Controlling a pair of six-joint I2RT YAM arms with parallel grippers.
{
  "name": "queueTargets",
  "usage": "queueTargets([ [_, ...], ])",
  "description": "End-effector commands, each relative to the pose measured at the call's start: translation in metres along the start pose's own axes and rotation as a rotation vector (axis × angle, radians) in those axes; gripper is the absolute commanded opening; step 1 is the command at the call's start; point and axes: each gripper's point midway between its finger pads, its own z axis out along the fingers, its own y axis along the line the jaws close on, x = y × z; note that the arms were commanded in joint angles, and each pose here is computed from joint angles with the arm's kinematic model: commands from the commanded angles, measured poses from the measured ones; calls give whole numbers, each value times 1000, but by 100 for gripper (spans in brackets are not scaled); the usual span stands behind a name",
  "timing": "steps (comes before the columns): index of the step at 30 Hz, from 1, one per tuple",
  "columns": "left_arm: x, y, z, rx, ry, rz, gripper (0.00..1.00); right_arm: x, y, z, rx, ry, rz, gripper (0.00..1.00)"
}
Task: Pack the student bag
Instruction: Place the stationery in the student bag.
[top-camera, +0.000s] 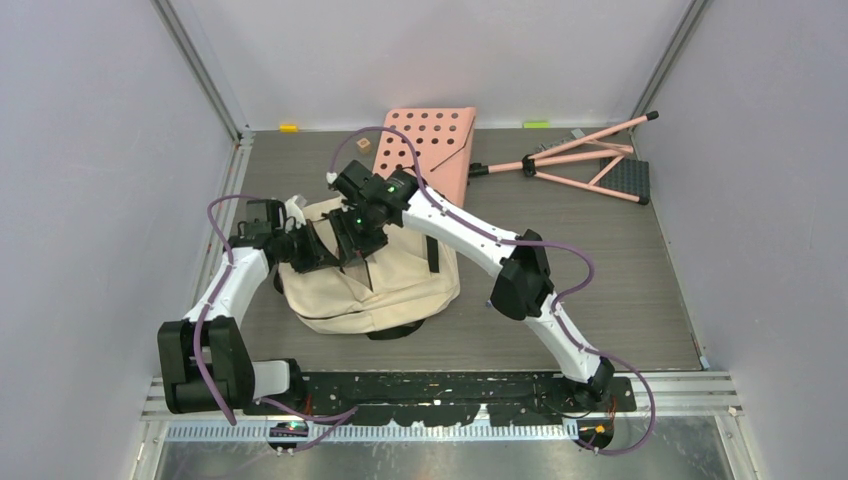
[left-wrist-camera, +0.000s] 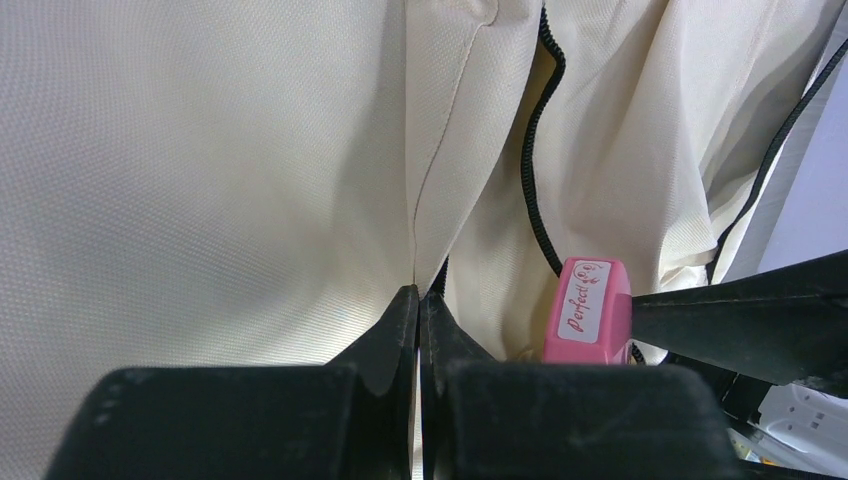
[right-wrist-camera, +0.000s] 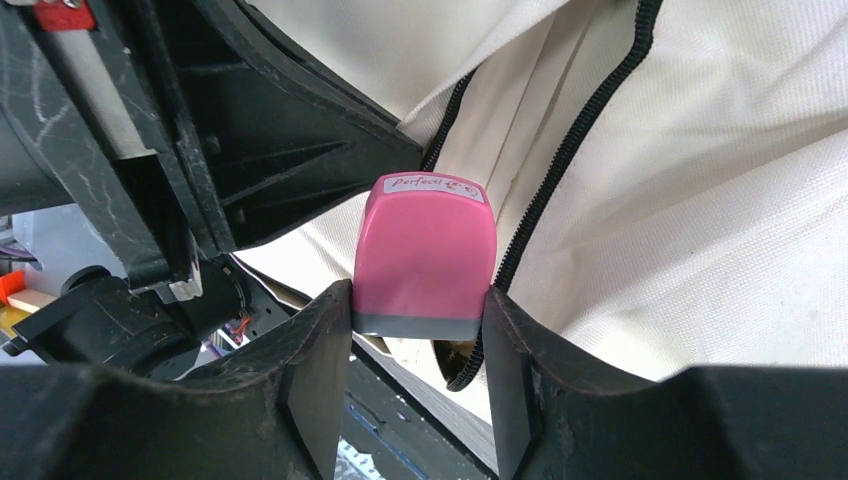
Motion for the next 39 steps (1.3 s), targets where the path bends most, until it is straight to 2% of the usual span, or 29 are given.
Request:
queueTargets([
  [1,-7,-9,-6,32,-21,7,0,5,18,-15,-37,17,-43,21],
  [10,-6,-10,-5,38,-18,1,0,18,42,-17,-90,49,-126,21],
  [17,-5,-8,-5,35,-19,0,0,23,19,-2,74,40,-124,19],
  [25,-6,-8,-7,28,-28,5,0,14,-24,-9,285,-15,-46,16],
  [32,-6,-8,-8,26,-31,7,0,29,-55,-10,434,56,-37,16],
  [36,-5,-8,-7,25,-29,6,0,32,-56,-13,443,64,-45,20],
  [39,-6,-8,-7,26,-30,6,0,37,-44,-10,381,85,-81,27],
])
